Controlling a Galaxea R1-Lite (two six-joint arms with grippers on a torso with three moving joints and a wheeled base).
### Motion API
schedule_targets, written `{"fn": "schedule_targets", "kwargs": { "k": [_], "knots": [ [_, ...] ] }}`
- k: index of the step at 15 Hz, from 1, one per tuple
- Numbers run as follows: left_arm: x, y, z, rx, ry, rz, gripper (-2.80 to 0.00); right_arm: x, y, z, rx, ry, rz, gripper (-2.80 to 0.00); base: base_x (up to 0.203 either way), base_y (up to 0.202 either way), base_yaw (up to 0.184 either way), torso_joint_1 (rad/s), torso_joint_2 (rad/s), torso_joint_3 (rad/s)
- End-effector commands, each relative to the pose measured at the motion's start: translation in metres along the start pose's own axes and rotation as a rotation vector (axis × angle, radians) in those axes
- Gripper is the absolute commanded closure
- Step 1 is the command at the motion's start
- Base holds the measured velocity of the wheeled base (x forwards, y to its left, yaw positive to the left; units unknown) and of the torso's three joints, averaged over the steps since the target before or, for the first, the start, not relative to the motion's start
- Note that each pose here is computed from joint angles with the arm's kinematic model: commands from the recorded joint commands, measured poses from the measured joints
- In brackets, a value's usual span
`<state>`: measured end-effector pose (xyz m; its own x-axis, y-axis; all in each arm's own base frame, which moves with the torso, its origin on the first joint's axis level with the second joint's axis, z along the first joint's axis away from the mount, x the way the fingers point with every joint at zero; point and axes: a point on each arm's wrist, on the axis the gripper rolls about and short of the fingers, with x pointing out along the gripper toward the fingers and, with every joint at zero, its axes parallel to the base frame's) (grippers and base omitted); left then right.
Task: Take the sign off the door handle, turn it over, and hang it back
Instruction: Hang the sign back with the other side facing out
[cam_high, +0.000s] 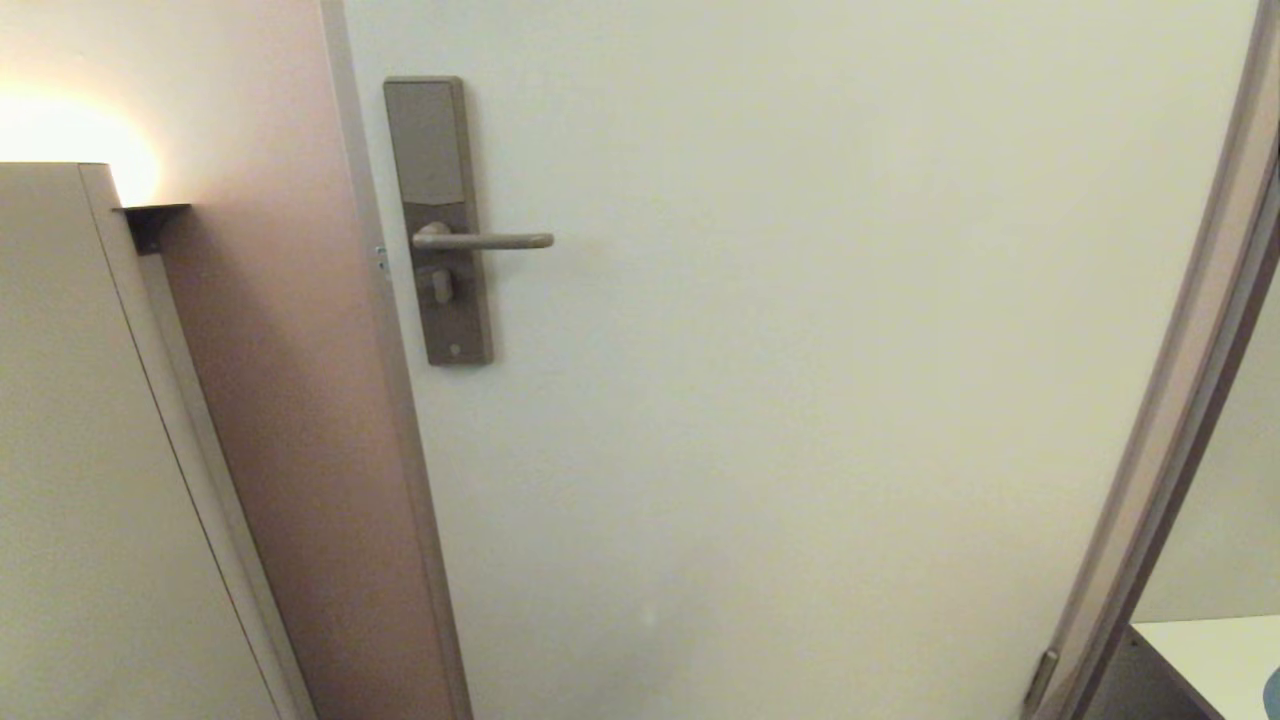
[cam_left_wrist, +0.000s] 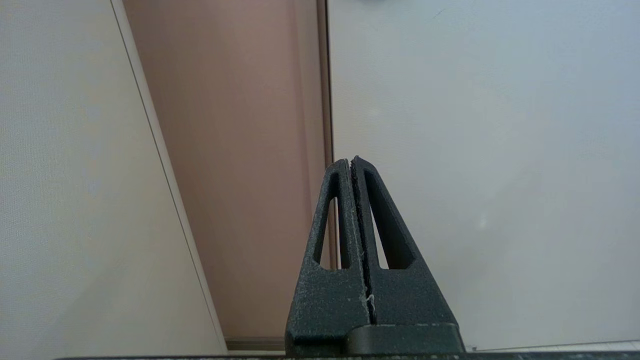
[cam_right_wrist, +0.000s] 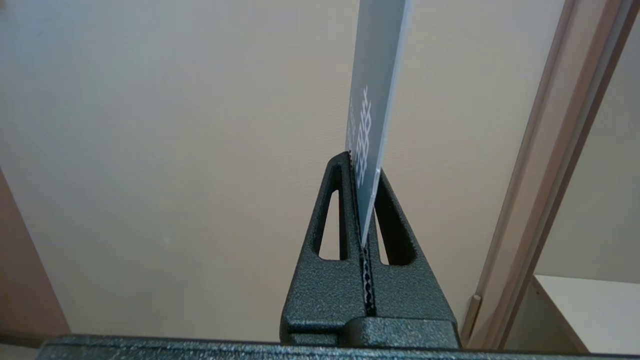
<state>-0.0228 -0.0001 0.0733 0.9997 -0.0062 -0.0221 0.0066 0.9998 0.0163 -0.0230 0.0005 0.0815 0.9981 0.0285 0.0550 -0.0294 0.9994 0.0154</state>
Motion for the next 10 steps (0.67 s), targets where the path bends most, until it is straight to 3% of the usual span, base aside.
{"fn": "schedule_targets", "kwargs": {
  "k": [1,10],
  "knots": [
    [0.0,0.0,-0.0002,0.0,0.001,0.0,0.0,0.0001,0.0,0.0,0.0,0.0,0.001,0.0,0.0,0.0,0.0,0.0,0.0,0.0],
    [-0.0001,0.0,0.0002,0.0,-0.001,0.0,0.0,0.0,0.0,0.0001,0.0,-0.001,0.0,0.0,0.0,0.0,0.0,0.0,0.0,0.0]
  ]
}}
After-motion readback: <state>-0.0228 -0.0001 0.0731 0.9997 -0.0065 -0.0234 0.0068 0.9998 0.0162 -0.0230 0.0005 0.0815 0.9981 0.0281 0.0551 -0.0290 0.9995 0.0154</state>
